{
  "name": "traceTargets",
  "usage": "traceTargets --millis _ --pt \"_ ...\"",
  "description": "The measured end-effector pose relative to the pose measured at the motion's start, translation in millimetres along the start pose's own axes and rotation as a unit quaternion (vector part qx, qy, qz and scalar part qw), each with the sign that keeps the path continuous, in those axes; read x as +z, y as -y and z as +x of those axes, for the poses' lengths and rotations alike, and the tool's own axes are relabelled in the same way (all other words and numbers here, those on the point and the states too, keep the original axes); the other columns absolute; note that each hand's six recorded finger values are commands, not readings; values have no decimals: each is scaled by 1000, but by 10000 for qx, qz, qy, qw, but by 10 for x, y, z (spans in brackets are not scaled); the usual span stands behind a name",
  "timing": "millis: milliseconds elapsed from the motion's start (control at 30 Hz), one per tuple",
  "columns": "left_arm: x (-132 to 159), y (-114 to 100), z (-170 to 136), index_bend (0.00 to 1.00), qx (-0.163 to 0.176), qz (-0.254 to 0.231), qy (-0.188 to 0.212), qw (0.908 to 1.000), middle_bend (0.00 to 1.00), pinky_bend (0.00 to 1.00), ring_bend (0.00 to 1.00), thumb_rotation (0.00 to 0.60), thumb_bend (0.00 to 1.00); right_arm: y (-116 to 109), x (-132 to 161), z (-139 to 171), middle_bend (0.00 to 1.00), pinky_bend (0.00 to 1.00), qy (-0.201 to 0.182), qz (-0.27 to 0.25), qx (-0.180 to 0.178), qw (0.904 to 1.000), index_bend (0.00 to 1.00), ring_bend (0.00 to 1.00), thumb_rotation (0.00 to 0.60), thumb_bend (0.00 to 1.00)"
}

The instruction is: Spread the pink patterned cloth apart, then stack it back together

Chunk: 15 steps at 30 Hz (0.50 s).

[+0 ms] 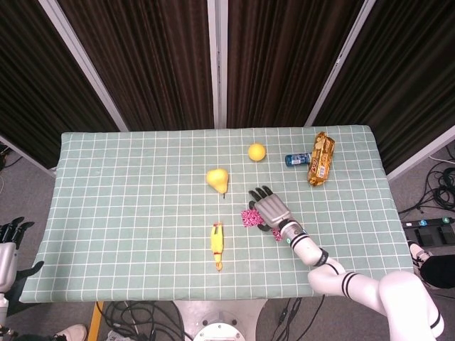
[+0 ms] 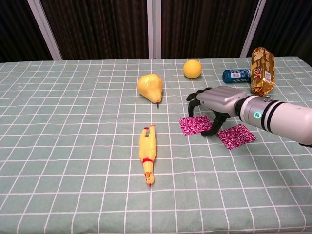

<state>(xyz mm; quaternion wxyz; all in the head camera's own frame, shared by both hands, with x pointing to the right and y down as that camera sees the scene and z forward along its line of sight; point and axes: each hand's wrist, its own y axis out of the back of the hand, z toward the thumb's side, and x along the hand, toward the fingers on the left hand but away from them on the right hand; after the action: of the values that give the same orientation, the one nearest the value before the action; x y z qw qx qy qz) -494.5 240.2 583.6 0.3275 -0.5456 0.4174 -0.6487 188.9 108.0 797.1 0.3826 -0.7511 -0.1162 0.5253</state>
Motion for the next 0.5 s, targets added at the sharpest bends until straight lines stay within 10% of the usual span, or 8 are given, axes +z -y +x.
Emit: traceTargets --millis 500 --pt "32 -1 8 255 -8 20 27 10000 231 144 167 600 34 -191 -358 394 69 0 -111 184 -135 9997 374 0 534 155"
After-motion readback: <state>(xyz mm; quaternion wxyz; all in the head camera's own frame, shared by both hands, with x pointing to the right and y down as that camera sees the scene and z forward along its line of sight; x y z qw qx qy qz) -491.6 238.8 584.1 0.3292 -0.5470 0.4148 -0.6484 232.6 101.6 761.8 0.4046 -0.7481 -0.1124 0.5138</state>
